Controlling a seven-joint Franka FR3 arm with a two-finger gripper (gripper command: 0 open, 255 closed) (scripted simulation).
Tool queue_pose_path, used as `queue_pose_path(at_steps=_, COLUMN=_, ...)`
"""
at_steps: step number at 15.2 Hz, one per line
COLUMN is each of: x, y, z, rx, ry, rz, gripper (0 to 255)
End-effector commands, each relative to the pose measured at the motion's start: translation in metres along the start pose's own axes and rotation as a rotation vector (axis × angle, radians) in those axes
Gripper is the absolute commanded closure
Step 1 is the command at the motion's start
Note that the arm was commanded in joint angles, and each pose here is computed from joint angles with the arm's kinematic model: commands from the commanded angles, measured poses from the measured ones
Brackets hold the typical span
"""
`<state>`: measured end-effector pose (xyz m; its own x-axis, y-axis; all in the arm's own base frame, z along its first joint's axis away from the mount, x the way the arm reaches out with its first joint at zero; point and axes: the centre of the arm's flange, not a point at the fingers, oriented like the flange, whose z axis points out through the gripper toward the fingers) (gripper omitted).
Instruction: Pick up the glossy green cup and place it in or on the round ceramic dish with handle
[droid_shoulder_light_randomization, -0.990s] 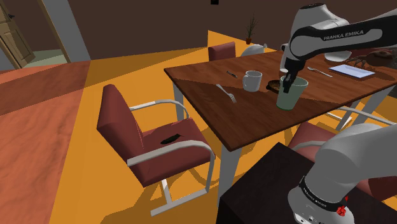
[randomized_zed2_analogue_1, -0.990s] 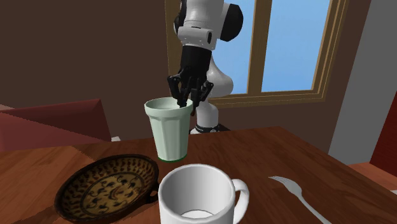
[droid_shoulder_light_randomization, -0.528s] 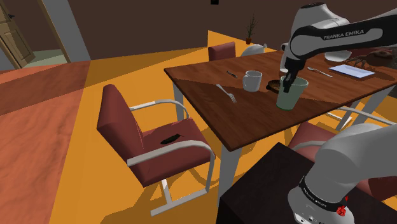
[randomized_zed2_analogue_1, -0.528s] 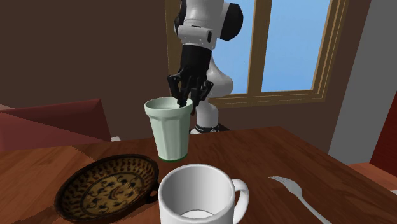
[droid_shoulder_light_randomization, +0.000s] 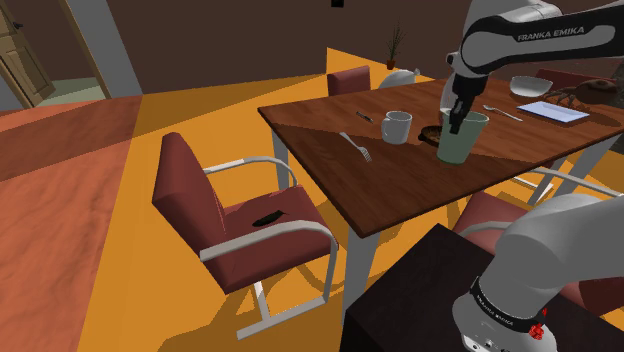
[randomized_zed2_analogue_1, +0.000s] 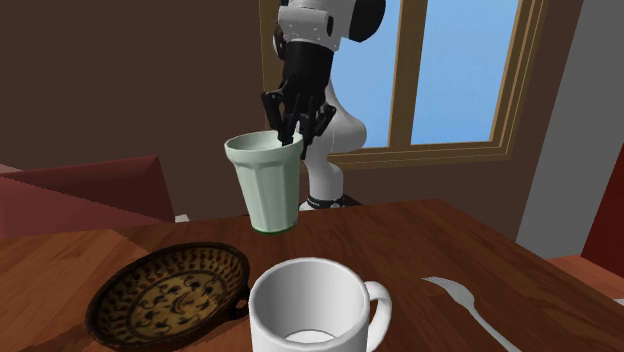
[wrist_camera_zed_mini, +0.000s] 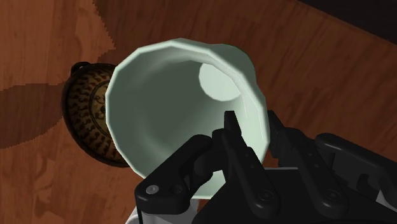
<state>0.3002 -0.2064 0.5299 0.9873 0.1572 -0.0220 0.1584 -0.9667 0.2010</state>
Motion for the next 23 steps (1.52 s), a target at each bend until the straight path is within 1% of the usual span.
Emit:
queue_pose_path(at_steps=1, x=0.0, y=0.002, z=-0.01, rx=0.0, ry=0.0, rz=0.0, gripper=255)
queue_pose_path(at_steps=14, x=-0.002, y=0.016, z=-0.077, rx=0.0, ry=0.0, rz=0.0, gripper=255)
queue_pose_path(at_steps=23, x=0.045, y=0.124, z=-0.091, rx=0.0, ry=0.0, rz=0.0, gripper=255)
